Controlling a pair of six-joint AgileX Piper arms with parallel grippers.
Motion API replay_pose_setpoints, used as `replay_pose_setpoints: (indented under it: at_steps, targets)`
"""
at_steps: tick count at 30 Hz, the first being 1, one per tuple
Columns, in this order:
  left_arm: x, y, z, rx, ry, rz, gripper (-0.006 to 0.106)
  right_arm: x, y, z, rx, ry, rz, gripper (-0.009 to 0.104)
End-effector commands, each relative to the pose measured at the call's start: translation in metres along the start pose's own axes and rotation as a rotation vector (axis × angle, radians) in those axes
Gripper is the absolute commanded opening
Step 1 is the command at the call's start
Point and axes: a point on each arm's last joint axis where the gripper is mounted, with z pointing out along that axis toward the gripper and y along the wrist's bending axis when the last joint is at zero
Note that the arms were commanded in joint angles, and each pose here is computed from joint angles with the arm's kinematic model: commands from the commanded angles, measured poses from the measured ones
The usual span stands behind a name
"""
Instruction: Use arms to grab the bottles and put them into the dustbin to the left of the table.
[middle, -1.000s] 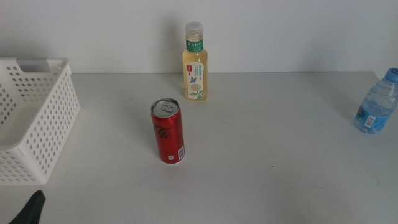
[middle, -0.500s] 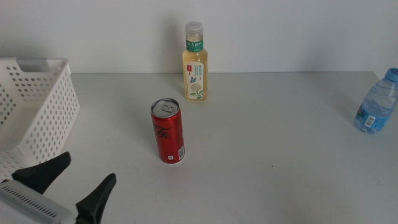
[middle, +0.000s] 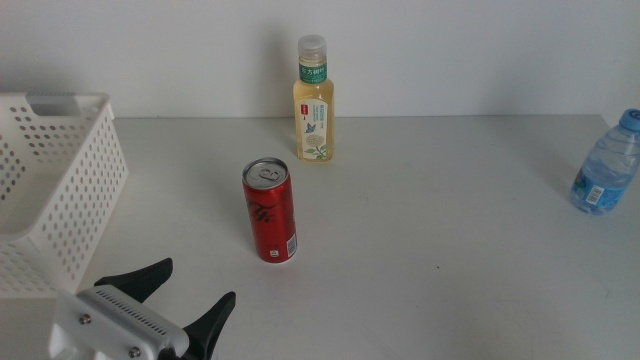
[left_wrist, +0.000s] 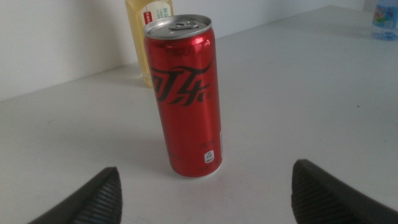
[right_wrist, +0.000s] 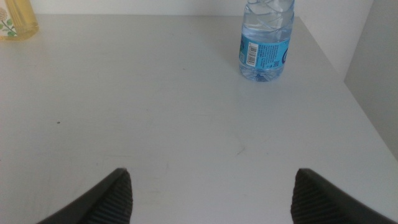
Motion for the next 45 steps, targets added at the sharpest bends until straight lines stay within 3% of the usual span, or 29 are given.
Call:
replay_pose_setpoints:
  at_steps: [1,11,28,45]
  targets:
    - [-0.015,0.001,-0.005,-0.009,-0.181,-0.018,0.093,-0.007,-0.001,-0.002,0.009,-0.068,-0.022,0.065]
    - [-0.017,0.0,0.0,-0.007,-0.187,-0.052,0.093,-0.007,-0.001,-0.002,0.009,-0.068,-0.022,0.065]
    - [-0.028,-0.008,0.087,-0.007,-0.156,-0.079,0.093,-0.007,-0.001,-0.002,0.009,-0.068,-0.022,0.065]
    - [-0.022,0.001,0.127,-0.047,-0.116,-0.09,0.093,-0.007,-0.001,-0.002,0.009,-0.068,-0.022,0.065]
